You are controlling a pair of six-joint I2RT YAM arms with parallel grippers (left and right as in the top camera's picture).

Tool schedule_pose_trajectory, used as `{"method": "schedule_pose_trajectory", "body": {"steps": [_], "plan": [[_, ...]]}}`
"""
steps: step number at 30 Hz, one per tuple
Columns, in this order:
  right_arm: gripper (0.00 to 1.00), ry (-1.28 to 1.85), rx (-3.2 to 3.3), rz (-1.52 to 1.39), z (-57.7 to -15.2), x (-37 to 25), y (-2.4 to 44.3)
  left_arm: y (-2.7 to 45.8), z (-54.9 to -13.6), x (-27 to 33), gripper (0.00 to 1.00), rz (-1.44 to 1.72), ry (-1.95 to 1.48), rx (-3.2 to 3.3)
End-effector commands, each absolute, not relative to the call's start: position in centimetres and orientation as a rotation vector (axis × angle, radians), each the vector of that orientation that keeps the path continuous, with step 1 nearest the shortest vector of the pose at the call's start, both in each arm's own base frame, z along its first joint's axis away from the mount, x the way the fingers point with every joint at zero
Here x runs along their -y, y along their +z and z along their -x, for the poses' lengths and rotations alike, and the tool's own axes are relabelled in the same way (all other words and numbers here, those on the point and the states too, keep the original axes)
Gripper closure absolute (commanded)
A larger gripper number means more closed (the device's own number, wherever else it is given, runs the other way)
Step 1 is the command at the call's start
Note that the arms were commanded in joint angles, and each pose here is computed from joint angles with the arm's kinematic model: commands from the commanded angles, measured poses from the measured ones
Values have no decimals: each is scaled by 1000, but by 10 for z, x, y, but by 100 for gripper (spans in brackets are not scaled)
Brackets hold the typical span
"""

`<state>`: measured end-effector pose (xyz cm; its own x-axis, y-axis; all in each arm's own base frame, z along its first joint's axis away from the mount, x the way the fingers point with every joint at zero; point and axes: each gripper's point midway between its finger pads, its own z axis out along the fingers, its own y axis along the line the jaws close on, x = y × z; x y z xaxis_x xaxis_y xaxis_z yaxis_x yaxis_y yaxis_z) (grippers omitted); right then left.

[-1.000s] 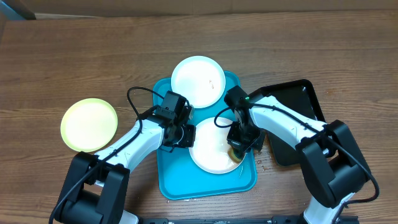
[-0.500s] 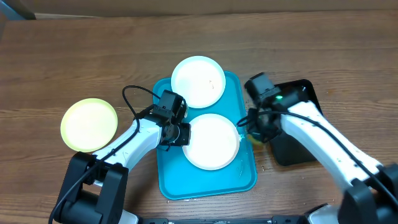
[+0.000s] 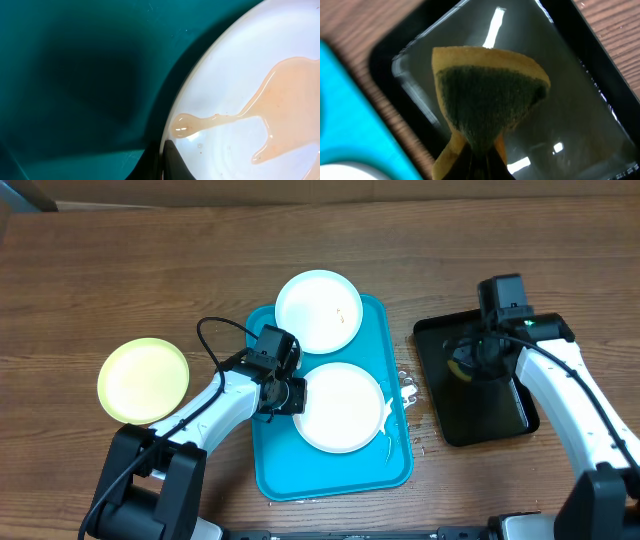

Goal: Clean dirty plates on tray and stack at the side
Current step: 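Return the sponge to the black tray with the right gripper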

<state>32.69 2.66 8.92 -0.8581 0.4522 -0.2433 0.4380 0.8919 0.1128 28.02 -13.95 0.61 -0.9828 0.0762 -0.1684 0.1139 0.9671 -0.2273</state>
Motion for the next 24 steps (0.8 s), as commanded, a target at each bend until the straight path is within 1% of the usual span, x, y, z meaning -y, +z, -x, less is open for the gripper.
{"method": "schedule_pose_trajectory", "body": {"steps": [1,4,5,6,8,9,12,13,14,18,20,21,24], "plan": [[96,85,-2871,-686,-315,-25,56,0,-279,128,96,-119,-279,-2972],[90,89,-2890,-689,-313,-27,48,-1,-279,128,96,-118,-279,-2973],[82,115,-2886,-686,-314,-29,51,0,-279,128,92,-119,-279,-2972],[80,128,-2879,-685,-317,-30,55,0,-279,128,89,-119,-279,-2972],[74,168,-2873,-643,-321,-35,66,-1,-280,127,85,-119,-265,-2968],[71,206,-2870,-604,-324,-39,74,-1,-282,125,80,-117,-250,-2963],[64,295,-2844,-522,-328,-49,101,0,-287,124,77,-121,-233,-2939],[63,319,-2830,-503,-329,-52,112,1,-289,125,84,-125,-236,-2931],[62,334,-2816,-496,-328,-53,122,1,-290,125,95,-126,-239,-2926],[58,352,-2765,-481,-323,-53,153,2,-291,126,96,-134,-247,-2923],[54,357,-2742,-475,-318,-53,165,7,-292,126,96,-221,-227,-2925],[52,359,-2731,-472,-317,-52,169,14,-294,124,96,-247,-190,-2930],[48,372,-2693,-477,-313,-52,181,57,-311,117,96,-260,-52,-2931]]}}
